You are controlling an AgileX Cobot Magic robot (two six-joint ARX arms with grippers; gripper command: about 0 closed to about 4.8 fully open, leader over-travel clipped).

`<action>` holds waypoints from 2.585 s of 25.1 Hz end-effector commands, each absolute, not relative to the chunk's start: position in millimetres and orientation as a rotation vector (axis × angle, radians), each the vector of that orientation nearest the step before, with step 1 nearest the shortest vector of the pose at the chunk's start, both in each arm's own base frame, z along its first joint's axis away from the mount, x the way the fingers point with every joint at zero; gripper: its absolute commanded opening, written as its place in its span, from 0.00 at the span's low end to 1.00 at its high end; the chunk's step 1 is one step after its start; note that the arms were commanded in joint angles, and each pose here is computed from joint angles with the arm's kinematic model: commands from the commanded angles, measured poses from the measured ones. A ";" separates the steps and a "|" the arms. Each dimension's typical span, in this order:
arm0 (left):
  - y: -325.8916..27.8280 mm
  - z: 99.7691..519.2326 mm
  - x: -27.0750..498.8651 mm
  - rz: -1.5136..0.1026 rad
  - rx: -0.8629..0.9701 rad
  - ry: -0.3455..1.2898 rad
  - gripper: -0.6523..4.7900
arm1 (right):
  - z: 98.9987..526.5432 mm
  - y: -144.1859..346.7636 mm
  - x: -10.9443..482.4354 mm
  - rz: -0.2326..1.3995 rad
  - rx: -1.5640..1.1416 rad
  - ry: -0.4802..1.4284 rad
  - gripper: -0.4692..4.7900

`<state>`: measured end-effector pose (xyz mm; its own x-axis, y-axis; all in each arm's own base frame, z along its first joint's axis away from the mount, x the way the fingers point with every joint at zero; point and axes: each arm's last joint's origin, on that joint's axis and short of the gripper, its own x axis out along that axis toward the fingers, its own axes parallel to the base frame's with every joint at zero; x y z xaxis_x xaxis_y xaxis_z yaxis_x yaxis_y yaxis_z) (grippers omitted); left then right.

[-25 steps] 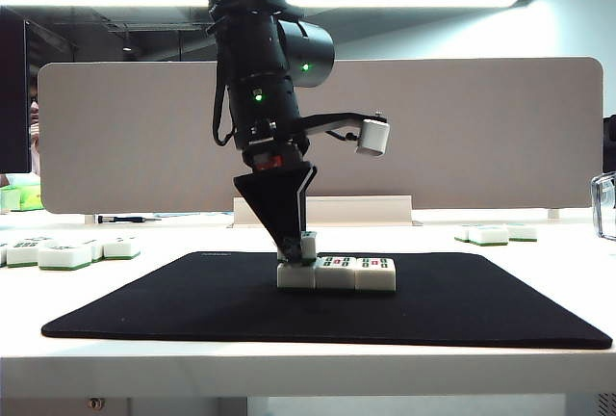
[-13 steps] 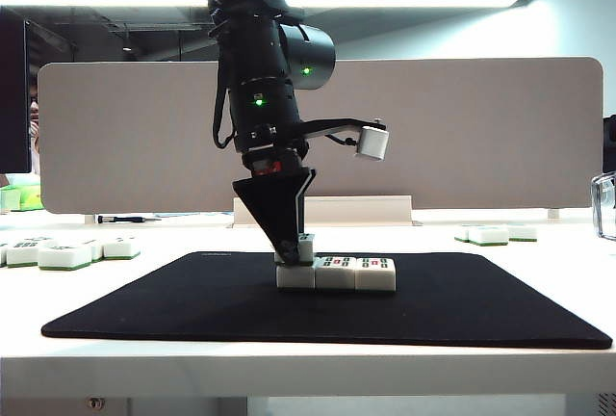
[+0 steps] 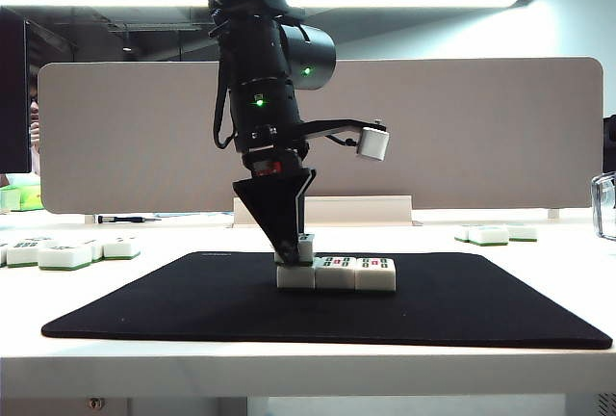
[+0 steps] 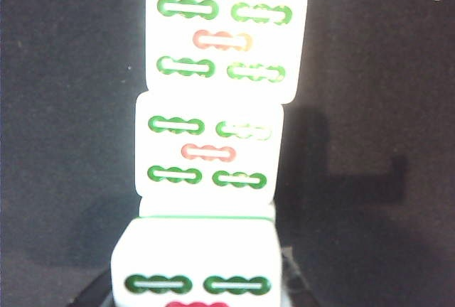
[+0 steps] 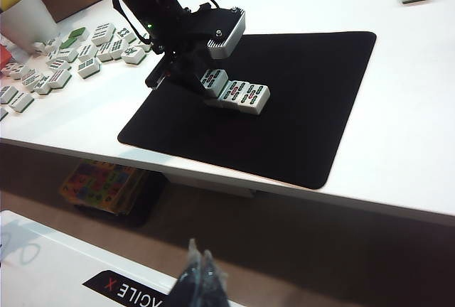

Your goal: Arrange four mahjong tiles into a neat stack, creating two layers of paired tiles.

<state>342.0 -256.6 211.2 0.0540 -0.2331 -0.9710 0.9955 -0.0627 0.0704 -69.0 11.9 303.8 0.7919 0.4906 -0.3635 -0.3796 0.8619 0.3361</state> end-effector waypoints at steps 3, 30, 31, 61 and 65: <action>-258.6 210.5 341.5 -1.322 1.112 0.951 0.52 | 303.9 11.8 -71.2 0.475 0.243 0.435 0.09; -257.8 210.2 340.3 -1.317 1.114 0.972 0.52 | 303.0 11.9 -70.1 0.475 0.245 0.441 0.09; -257.8 210.2 340.2 -1.317 1.114 0.973 0.52 | 303.0 11.9 -70.1 0.475 0.245 0.441 0.09; -258.4 210.6 339.9 -1.283 1.061 1.004 0.77 | 302.9 11.9 -69.9 0.475 0.245 0.441 0.09; -261.7 218.7 338.8 -1.267 1.046 1.006 0.77 | 302.9 11.9 -69.9 0.475 0.245 0.441 0.09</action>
<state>338.6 -260.5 211.7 0.0411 -0.2237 -0.9738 0.9991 -0.0002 0.0422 -67.6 12.0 302.6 0.7894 0.4905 -0.3691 -0.3773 0.8620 0.3386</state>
